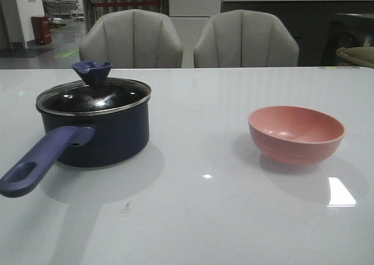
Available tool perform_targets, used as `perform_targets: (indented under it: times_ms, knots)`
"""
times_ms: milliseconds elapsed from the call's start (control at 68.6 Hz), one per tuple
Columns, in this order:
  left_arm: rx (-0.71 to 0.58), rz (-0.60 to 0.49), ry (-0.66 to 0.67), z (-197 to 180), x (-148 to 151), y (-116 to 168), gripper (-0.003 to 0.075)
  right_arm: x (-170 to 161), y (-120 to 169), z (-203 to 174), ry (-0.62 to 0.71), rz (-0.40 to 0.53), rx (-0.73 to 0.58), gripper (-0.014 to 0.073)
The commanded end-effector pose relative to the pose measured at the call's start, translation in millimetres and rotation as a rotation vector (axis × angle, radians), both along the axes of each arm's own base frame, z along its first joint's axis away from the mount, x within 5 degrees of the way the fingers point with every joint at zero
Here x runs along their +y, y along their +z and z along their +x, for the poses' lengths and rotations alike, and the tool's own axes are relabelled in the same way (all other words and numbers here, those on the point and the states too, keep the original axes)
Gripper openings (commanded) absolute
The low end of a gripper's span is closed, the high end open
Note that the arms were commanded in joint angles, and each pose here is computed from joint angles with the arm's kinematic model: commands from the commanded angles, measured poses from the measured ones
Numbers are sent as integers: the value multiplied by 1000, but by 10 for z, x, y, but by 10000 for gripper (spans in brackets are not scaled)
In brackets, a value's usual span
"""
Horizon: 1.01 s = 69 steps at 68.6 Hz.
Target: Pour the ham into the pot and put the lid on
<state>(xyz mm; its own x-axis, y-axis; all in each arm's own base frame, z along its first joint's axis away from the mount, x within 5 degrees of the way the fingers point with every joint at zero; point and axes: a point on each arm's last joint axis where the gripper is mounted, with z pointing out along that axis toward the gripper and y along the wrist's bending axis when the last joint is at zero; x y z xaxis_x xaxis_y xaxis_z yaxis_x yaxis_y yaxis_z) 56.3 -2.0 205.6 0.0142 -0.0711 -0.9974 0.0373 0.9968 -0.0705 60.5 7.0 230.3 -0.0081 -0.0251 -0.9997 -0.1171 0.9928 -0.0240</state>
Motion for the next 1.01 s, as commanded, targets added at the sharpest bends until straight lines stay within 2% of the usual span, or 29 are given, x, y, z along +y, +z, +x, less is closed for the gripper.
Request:
perform_targets:
  times_ms: [0,219,992]
  knots:
    - [-84,-15,-9,-11,-5,14,132,0,81,-23,-1,-4,-147,160]
    - [-84,-15,-9,-11,-5,14,132,1,-171,-50,4,1,-165,160]
    - [-84,-15,-9,-11,-5,14,132,-4,-178,-69,1,1,-163,160]
